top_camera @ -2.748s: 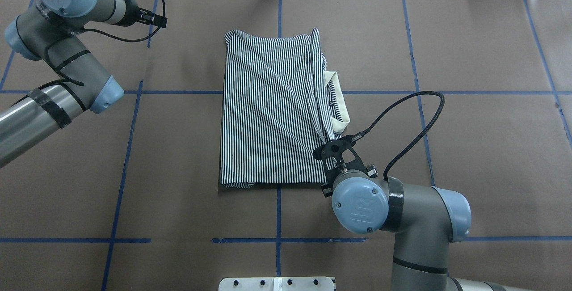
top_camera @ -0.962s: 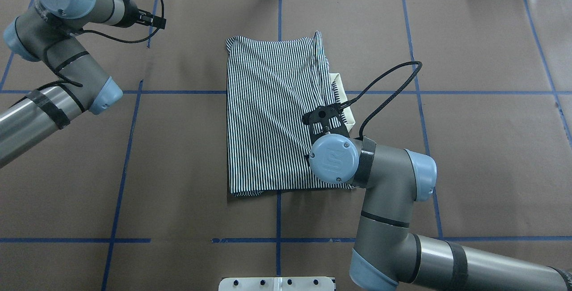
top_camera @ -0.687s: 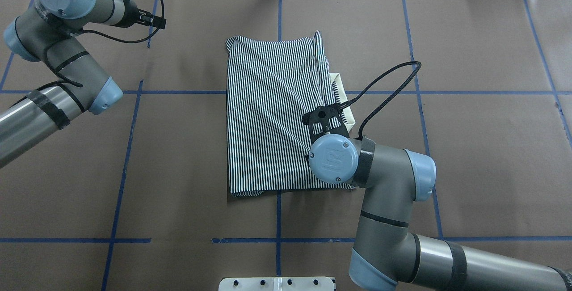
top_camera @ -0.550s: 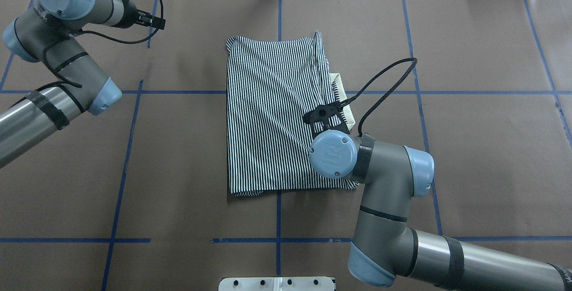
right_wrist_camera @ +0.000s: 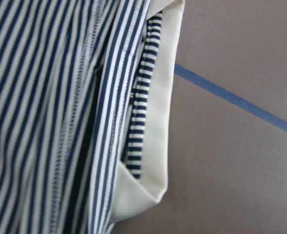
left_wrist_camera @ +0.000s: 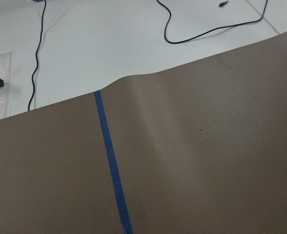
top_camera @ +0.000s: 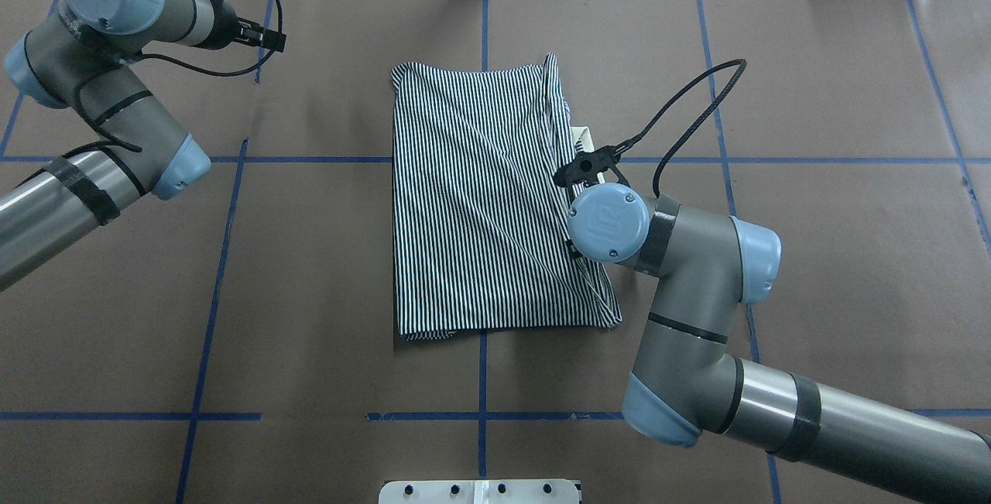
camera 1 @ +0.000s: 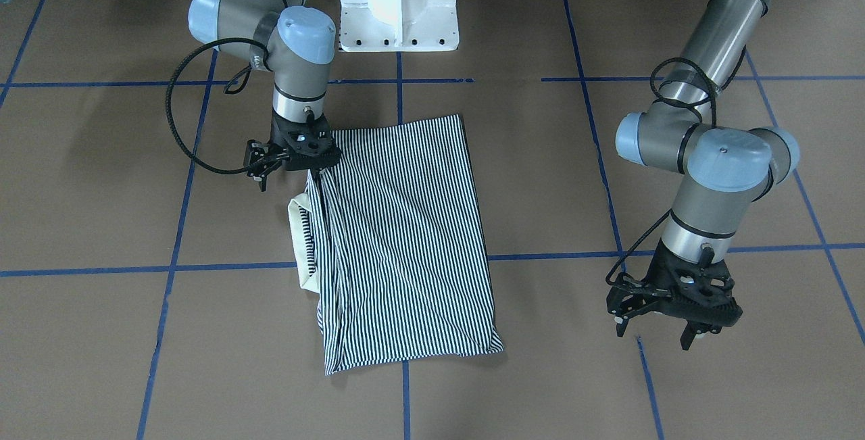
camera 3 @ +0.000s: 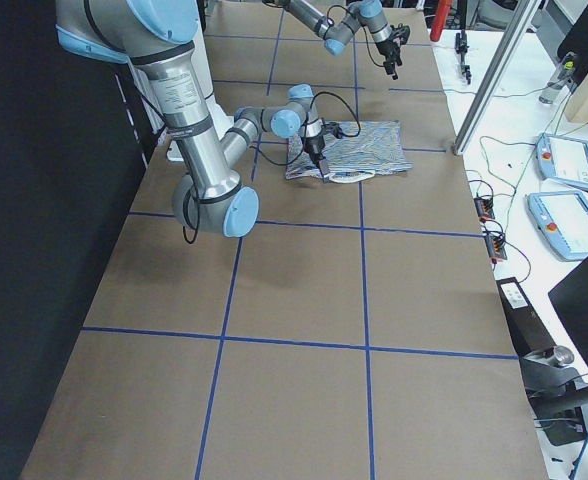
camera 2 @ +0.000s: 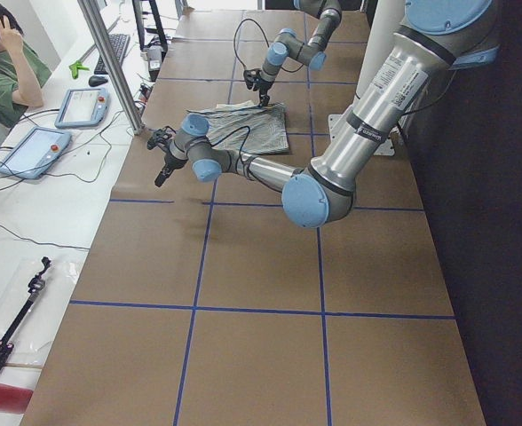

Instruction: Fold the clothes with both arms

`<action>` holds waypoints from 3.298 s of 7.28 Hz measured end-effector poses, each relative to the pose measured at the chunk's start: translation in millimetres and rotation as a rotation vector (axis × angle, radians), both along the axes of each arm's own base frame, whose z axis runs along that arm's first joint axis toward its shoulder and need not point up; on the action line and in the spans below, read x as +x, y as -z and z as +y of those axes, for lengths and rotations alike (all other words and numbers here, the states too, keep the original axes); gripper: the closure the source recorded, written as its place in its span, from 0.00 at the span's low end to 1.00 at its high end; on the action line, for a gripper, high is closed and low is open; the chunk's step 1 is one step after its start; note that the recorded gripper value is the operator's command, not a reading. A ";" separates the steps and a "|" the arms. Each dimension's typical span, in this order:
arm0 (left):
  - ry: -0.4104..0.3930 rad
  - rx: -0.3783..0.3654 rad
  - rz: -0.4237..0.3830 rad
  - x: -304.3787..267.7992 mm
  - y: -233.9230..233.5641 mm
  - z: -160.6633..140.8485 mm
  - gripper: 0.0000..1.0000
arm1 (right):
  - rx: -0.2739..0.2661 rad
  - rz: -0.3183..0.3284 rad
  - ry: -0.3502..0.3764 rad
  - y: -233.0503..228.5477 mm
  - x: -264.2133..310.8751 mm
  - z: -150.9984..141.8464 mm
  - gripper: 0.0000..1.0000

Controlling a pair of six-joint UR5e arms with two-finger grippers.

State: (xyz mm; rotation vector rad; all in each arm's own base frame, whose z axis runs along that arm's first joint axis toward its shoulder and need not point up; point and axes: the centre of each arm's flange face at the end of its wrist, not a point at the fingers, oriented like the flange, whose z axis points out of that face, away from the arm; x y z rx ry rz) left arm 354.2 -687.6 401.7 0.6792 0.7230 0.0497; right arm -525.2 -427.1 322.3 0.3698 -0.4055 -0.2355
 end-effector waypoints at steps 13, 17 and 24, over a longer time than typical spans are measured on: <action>-0.007 0.001 0.001 4.3 -0.7 3.4 0.00 | -0.052 -0.102 -0.006 44.7 -49.5 45.1 0.90; -0.007 0.000 0.000 3.9 -1.5 3.5 0.00 | -0.047 -0.109 -0.004 48.6 -47.1 44.5 0.90; -0.009 -0.003 -0.002 5.3 -3.9 4.6 0.00 | -0.039 -0.085 -0.024 16.0 -16.2 55.3 0.00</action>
